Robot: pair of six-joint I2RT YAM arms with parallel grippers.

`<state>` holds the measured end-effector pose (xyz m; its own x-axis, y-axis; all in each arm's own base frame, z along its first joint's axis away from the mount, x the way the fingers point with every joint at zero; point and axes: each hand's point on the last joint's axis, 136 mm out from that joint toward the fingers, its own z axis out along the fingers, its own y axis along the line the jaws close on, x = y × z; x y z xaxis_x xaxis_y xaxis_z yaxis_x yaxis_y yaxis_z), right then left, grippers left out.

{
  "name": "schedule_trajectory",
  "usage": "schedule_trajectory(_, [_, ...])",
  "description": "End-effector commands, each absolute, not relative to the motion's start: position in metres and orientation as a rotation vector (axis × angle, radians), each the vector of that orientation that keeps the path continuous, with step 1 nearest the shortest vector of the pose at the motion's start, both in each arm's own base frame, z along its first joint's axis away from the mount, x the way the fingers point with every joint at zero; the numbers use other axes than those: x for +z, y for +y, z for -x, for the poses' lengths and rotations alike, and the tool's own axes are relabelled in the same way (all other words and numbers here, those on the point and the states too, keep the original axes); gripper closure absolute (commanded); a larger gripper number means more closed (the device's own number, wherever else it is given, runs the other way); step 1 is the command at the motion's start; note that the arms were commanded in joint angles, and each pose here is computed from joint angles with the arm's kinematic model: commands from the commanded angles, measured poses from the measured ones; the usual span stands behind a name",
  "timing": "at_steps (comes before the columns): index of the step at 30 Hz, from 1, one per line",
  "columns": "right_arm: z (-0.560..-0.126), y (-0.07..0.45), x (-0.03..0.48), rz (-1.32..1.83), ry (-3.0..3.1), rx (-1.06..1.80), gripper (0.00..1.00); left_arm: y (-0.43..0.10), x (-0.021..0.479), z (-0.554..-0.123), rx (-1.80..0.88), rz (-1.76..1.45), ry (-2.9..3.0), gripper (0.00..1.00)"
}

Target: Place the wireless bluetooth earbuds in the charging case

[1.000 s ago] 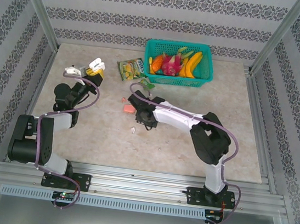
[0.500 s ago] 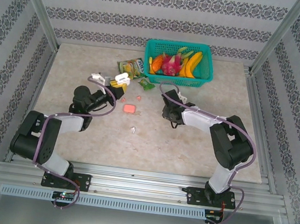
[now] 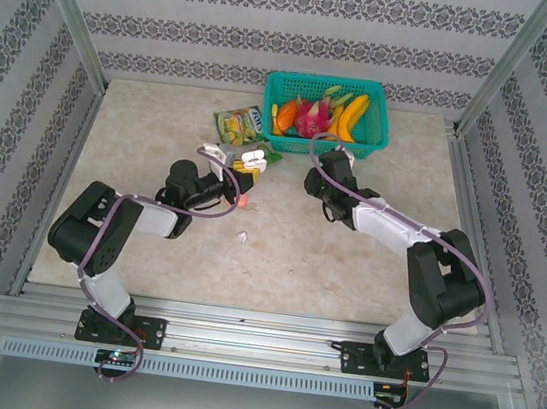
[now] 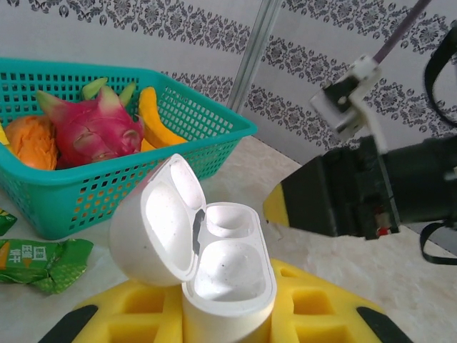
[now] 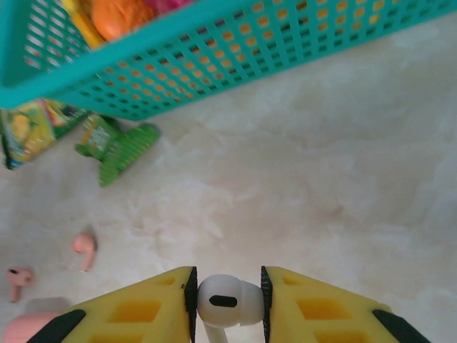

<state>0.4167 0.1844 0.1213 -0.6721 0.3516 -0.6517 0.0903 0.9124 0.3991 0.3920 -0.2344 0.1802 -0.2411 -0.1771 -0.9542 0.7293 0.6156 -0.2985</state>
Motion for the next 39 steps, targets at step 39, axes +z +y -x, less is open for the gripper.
schedule_trajectory(39, [-0.381,0.215,0.369,0.082,1.441,1.038,0.68,-0.34,0.287,-0.412,-0.514,-0.638,1.28,1.0])
